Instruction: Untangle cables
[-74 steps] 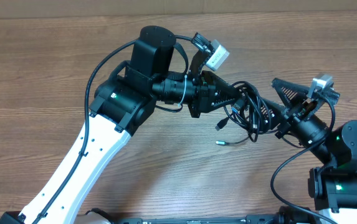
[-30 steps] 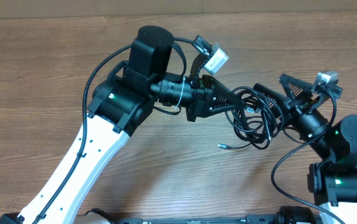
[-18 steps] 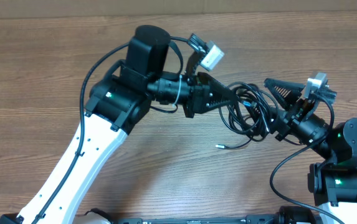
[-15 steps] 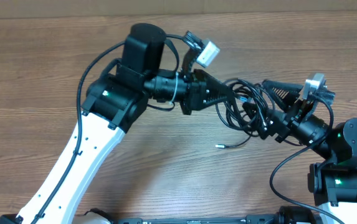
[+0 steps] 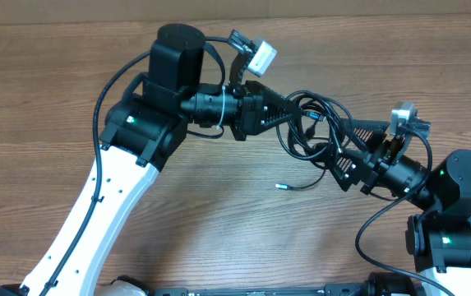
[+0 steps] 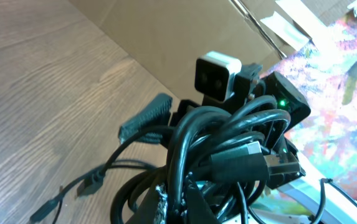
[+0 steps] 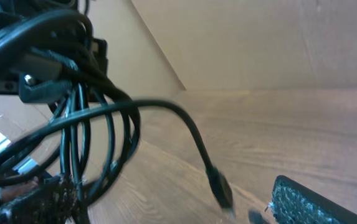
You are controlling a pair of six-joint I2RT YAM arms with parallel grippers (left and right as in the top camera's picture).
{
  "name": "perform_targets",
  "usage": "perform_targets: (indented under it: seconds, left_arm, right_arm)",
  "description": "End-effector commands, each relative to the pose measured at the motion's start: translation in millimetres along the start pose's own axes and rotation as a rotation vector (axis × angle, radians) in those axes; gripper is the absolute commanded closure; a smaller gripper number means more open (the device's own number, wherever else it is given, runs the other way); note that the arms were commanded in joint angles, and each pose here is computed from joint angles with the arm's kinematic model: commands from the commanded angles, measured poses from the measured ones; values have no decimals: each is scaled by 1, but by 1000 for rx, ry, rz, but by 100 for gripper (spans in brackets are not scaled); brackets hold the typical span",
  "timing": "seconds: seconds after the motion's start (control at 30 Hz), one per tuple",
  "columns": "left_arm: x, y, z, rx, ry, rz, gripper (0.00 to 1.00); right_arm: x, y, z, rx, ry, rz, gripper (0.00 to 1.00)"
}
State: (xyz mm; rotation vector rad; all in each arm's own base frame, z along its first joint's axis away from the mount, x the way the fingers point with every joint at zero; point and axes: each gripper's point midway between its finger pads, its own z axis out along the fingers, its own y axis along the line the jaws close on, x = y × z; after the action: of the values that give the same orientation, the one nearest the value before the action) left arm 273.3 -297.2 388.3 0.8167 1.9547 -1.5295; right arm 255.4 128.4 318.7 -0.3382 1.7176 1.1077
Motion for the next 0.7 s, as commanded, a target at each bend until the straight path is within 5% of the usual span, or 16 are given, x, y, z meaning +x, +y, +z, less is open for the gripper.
perform_targets:
  seconds: [0.0, 0.67]
  left_arm:
    - [-12, -10, -15, -6, -44, 20, 96]
    - [1, 0, -22, -27, -7, -30, 96]
  right_arm:
    - [4, 2, -2, -7, 15, -17, 2]
    - [-33, -38, -9, 251, -158, -86, 2]
